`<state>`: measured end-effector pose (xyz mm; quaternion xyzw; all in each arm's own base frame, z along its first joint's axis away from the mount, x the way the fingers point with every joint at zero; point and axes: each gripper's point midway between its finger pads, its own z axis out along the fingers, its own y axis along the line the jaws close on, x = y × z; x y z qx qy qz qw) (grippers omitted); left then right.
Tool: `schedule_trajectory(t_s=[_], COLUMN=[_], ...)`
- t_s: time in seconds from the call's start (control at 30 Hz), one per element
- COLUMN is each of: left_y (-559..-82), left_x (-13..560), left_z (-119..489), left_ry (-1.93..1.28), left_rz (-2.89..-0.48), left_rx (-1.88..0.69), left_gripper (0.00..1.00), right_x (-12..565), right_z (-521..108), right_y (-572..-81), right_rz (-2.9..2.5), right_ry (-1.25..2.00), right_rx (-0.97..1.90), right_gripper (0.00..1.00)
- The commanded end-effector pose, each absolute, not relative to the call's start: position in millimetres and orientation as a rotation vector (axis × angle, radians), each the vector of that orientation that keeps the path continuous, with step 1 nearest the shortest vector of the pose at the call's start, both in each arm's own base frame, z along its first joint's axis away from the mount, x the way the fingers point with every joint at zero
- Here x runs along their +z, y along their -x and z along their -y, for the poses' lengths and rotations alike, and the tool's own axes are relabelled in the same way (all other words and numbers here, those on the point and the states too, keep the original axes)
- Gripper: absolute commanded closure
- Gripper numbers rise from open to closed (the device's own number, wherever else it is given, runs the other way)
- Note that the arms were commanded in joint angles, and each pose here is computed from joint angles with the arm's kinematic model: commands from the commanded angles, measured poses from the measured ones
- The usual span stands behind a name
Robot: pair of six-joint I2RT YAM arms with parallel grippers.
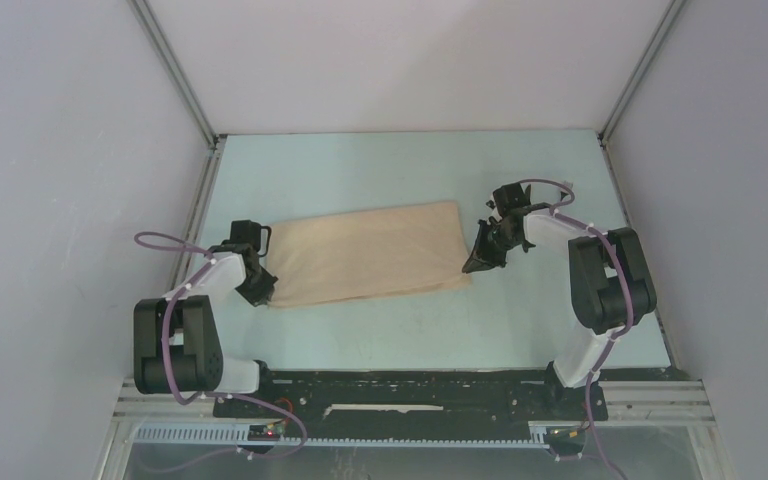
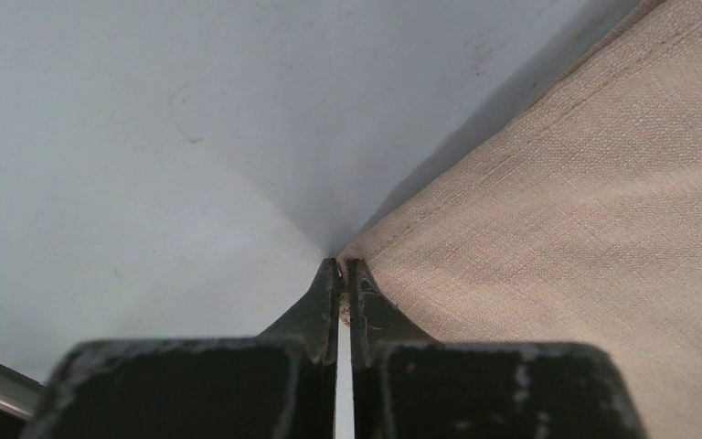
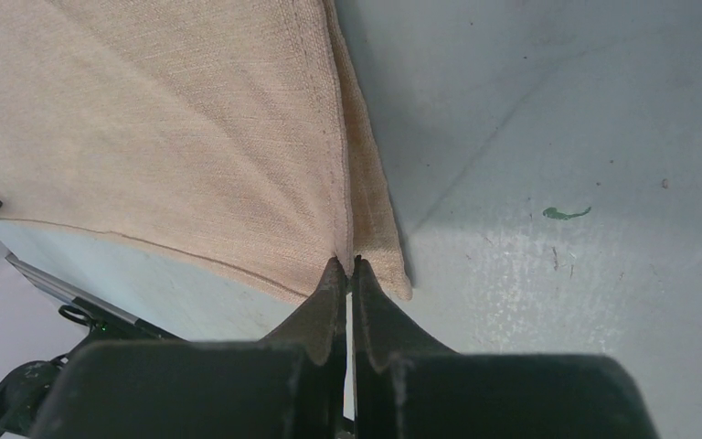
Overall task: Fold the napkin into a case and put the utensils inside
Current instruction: Fold and flatten the napkin at the center of the board.
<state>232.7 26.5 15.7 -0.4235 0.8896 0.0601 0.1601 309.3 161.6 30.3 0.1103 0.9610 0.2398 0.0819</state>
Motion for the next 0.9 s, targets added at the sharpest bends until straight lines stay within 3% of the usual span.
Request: schedule_trajectory(t_s=[0.0, 0.87], left_y=[-224, -212], left_x=[12, 9], left_z=[-30, -26], left_ry=[1.195, 1.201], left_rz=[-2.569, -2.594], left_rx=[0.214, 0.206], left_gripper=[1.0, 1.0], right_x=[27, 33], right_z=[-158, -154], right_y=[-314, -306], right_rz=[-2.855, -2.872], right_ry=[-0.3, -0.313], right_rx=[0.675, 0.61], right_gripper=[1.0, 1.0])
